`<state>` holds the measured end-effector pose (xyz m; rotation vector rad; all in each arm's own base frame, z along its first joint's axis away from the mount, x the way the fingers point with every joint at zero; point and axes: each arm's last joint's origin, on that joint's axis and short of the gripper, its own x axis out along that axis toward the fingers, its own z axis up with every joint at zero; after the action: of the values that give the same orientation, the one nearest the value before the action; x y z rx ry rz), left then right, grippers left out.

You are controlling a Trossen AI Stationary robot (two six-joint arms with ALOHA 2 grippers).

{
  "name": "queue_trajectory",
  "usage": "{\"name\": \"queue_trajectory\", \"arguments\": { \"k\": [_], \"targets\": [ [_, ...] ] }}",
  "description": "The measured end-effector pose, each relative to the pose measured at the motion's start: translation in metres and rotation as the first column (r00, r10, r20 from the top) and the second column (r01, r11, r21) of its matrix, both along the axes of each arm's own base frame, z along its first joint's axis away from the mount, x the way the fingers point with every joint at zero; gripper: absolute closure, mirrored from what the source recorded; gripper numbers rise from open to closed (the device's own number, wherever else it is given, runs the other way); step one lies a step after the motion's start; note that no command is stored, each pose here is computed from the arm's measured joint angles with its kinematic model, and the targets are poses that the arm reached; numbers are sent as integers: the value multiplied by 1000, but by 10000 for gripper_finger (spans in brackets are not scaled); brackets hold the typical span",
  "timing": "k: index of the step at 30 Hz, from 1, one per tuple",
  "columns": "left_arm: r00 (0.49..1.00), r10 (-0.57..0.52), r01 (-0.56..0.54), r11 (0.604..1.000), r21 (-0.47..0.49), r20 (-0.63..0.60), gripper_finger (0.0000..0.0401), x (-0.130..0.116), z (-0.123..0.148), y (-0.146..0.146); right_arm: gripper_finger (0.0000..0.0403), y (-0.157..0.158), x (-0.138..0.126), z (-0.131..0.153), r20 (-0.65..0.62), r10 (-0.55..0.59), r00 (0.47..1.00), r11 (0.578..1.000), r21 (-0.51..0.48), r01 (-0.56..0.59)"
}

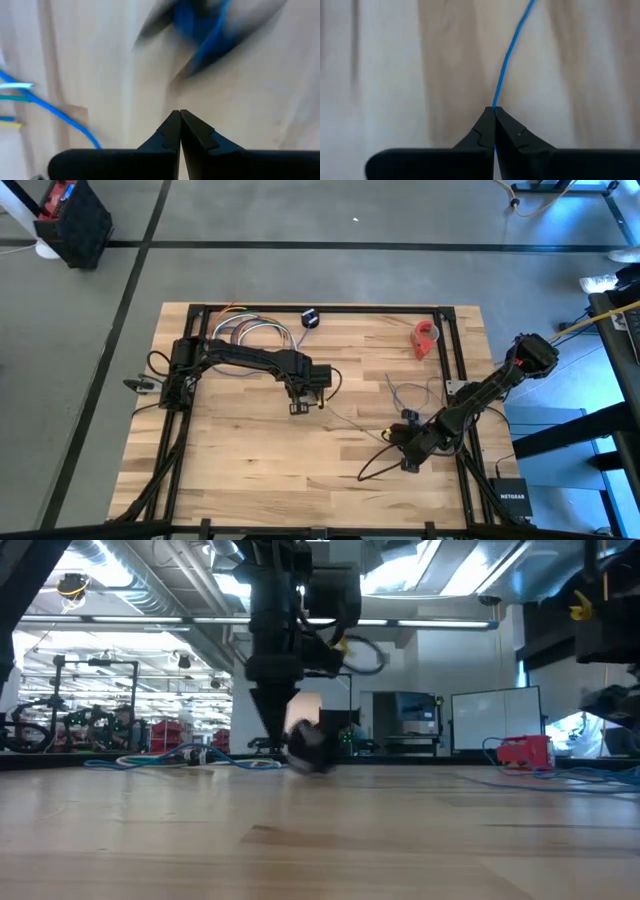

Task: Coil cords
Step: Put the spool with the coiled wire on the table

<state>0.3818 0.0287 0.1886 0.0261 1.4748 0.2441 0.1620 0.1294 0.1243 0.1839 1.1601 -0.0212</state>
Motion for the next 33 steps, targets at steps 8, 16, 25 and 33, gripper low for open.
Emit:
{"name": "queue_trajectory", "arguments": {
  "k": [8,16,25,33],
  "targets": [
    [999,15,-21,994,111,51,397,8,11,4,400,3,-2,15,-1,-27,1000,983,181,27],
    [993,-60,47,991,125,105,397,13,22,-4,400,7,4,19,73,-42,996,977,212,25],
    [968,-146,119,983,138,204,397,19,12,-8,355,5,5,20,76,-143,987,966,229,122],
    [954,-142,104,983,154,264,397,18,-2,3,268,10,13,55,-23,-47,999,875,482,52]
  ]
}}
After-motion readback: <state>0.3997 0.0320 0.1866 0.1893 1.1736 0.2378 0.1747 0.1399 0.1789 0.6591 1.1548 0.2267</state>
